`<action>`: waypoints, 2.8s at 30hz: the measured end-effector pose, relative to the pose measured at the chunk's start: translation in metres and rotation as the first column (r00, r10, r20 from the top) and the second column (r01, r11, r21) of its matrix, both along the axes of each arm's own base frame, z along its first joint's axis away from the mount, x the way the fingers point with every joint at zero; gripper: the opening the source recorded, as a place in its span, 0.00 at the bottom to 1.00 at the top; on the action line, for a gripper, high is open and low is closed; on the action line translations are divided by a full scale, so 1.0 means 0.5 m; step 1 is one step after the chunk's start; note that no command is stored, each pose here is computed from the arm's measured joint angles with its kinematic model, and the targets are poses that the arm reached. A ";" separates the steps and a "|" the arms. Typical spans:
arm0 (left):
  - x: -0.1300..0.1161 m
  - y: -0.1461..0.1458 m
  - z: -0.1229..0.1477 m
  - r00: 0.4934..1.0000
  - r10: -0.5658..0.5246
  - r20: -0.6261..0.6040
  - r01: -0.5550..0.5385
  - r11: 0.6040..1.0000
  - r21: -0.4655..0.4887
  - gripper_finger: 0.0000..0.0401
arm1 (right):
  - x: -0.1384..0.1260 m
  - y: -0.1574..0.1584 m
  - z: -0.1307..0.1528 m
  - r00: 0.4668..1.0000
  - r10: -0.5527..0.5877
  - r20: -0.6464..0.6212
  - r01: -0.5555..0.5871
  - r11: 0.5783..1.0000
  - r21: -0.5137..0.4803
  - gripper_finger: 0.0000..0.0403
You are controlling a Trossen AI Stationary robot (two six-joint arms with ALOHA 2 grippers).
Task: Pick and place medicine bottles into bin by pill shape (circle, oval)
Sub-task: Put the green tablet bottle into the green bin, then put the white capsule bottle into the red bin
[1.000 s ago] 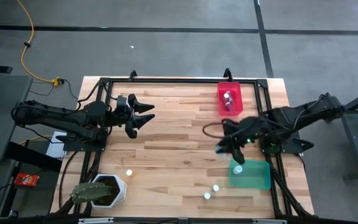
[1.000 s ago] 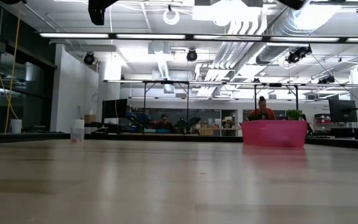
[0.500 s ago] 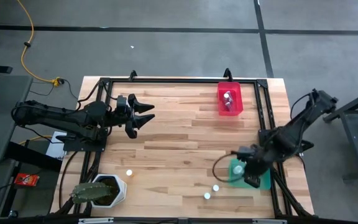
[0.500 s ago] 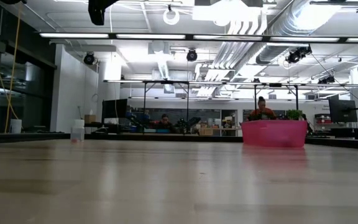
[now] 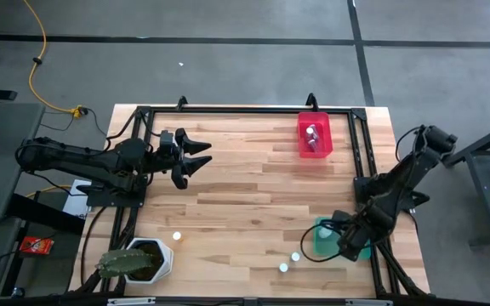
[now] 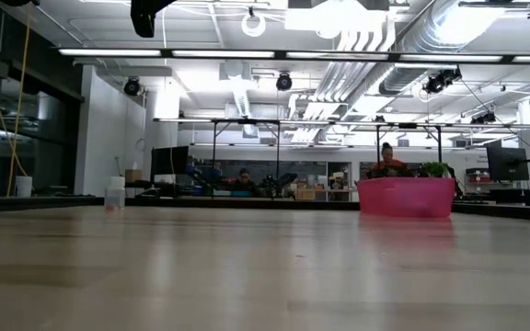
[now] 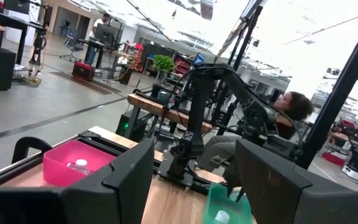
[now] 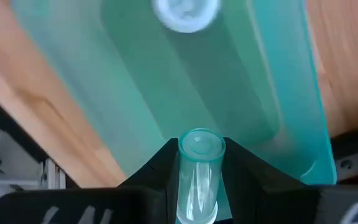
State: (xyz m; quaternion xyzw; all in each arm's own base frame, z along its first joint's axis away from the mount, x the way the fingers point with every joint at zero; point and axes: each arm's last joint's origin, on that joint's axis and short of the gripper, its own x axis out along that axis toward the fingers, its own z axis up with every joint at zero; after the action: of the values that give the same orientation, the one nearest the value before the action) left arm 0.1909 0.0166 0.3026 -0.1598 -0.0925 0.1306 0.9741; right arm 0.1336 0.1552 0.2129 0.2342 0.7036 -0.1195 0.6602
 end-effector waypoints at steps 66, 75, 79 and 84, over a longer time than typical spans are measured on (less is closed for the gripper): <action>0.000 0.001 0.000 1.000 0.009 0.001 -0.009 1.000 -0.001 0.53 | 0.177 -0.227 0.149 0.056 0.100 0.993 0.268 0.957 -0.111 0.56; 0.000 0.001 0.000 1.000 0.010 0.000 -0.010 1.000 -0.001 0.53 | 0.179 -0.241 0.160 0.016 0.166 0.986 0.285 0.945 -0.163 0.56; 0.000 0.000 0.000 1.000 0.009 0.000 -0.009 1.000 -0.001 0.53 | 0.179 -0.241 0.160 0.021 0.214 0.977 0.283 0.936 -0.211 0.56; 0.000 0.001 0.000 1.000 0.018 0.001 -0.018 1.000 -0.003 0.53 | 0.179 -0.241 0.160 0.022 0.224 0.974 0.283 0.933 -0.221 0.56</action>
State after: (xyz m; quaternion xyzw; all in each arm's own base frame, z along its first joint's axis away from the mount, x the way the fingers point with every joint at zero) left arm 0.1907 0.0171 0.3026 -0.1604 -0.0940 0.1393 0.9726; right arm 0.2231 0.0347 0.2931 0.1407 -0.0014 -0.0605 0.9882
